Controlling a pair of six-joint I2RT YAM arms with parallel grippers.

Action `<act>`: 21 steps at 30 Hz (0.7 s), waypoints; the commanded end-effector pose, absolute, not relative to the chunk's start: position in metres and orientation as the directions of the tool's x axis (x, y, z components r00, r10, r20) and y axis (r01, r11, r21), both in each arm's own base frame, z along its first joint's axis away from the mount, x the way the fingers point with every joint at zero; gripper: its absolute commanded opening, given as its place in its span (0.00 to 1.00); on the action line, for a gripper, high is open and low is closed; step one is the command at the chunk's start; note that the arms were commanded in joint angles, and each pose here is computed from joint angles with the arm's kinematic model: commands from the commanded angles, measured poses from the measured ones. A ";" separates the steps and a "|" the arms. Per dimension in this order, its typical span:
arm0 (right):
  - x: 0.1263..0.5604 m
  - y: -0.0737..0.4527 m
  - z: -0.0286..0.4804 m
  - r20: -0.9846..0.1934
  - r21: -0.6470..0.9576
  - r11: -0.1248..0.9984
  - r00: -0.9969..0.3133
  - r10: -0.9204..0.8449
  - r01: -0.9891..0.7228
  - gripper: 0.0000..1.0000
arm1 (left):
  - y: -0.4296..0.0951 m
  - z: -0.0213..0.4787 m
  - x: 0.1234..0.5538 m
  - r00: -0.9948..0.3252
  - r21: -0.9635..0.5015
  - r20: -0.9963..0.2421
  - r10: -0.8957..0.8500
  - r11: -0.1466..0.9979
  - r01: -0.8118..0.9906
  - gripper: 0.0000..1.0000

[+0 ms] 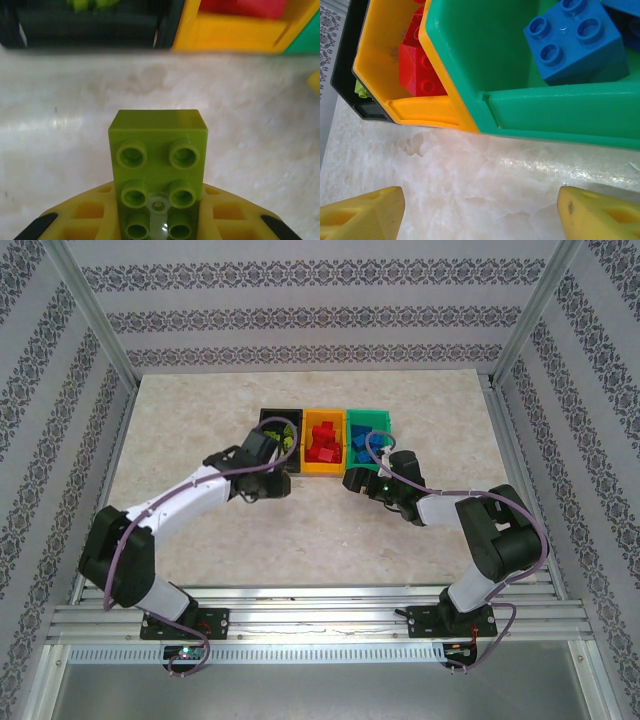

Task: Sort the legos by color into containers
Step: Place the lego in the container.

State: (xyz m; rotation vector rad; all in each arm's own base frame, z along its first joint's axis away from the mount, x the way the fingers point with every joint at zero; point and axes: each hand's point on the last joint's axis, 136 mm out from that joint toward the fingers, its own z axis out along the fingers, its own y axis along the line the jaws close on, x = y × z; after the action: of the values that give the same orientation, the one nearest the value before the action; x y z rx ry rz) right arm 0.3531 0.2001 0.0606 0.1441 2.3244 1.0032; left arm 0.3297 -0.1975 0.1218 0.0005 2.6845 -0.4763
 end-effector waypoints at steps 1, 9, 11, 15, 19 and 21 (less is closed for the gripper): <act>0.355 0.208 0.073 -0.512 0.690 0.702 -0.805 0.299 -0.178 0.80 | -0.204 0.144 0.363 -0.892 -0.328 -0.452 -0.021 0.934 0.144 0.09; 0.355 0.206 0.073 -0.512 0.688 0.704 -0.805 0.300 -0.176 0.80 | -0.199 0.145 0.441 -0.882 -0.298 -0.471 -0.013 0.943 0.145 0.08; 0.355 0.206 0.073 -0.514 0.685 0.707 -0.804 0.298 -0.176 0.80 | -0.194 0.143 0.462 -0.878 -0.314 -0.477 -0.032 0.940 0.136 0.08; 0.356 0.206 0.072 -0.513 0.685 0.707 -0.805 0.298 -0.175 0.80 | -0.191 0.149 0.494 -0.872 -0.337 -0.486 -0.061 0.933 0.122 0.22; 0.356 0.205 0.073 -0.518 0.682 0.709 -0.802 0.298 -0.177 0.80 | -0.195 0.159 0.506 -0.864 -0.341 -0.499 -0.068 0.932 0.124 0.66; 0.356 0.203 0.074 -0.524 0.676 0.715 -0.798 0.297 -0.177 0.80 | -0.195 0.165 0.503 -0.851 -0.341 -0.520 -0.071 0.931 0.130 0.76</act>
State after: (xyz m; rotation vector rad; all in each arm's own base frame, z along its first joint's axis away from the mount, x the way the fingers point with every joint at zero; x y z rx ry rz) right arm 0.3520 0.1997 0.0593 0.1392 2.3314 0.9974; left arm 0.5097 -0.1886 0.1429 -0.0006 2.5681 -0.4747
